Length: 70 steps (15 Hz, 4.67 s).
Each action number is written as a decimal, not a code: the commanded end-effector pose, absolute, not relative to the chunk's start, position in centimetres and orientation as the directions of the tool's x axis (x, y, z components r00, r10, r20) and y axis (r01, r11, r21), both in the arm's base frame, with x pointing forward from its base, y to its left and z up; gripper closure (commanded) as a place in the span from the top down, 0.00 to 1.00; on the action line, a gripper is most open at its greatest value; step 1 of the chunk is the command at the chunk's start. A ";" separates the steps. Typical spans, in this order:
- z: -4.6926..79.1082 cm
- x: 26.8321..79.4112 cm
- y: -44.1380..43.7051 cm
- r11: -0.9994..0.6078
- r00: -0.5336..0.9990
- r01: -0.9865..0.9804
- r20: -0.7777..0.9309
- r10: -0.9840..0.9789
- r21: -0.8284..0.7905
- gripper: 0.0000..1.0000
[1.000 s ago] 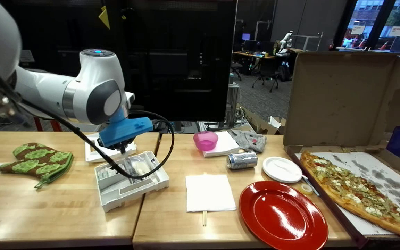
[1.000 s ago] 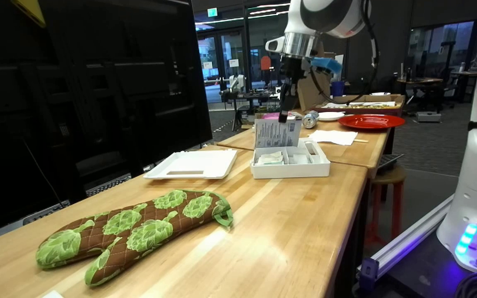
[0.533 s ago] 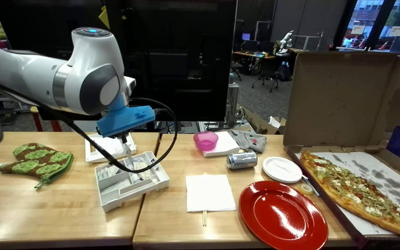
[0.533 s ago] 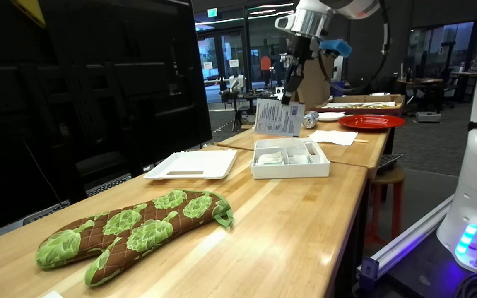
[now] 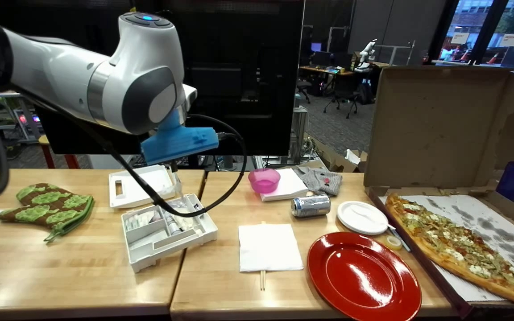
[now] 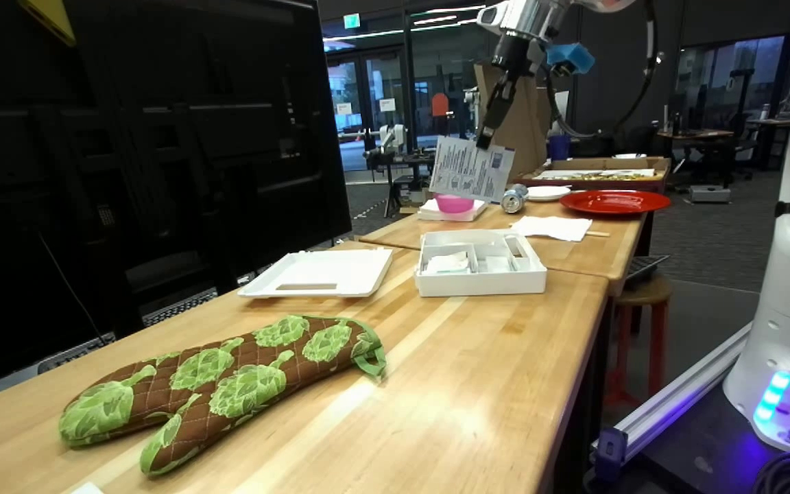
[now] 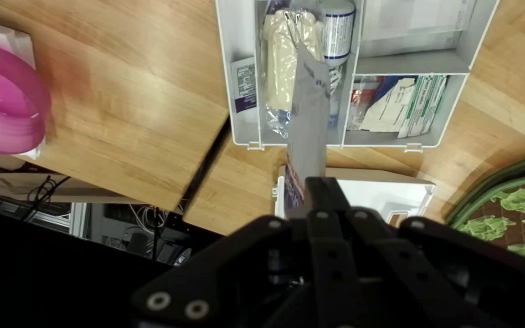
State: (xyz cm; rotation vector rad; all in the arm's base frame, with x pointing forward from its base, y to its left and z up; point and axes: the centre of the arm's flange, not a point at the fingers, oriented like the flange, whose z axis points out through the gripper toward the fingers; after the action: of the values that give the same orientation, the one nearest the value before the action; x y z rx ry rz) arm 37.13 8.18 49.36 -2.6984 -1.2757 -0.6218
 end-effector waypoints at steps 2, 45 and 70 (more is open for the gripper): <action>51.0 39.1 4.3 -0.699 0.623 0.714 0.427 0.655 0.031 0.00; 37.0 51.0 -13.7 -0.886 0.929 0.323 0.289 0.230 -0.333 0.43; 37.7 39.9 7.9 -0.512 0.511 0.859 0.125 0.850 -0.027 1.00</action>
State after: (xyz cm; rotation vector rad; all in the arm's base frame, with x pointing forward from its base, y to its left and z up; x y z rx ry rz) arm 42.27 6.36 37.43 -2.6529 -1.3613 -0.1336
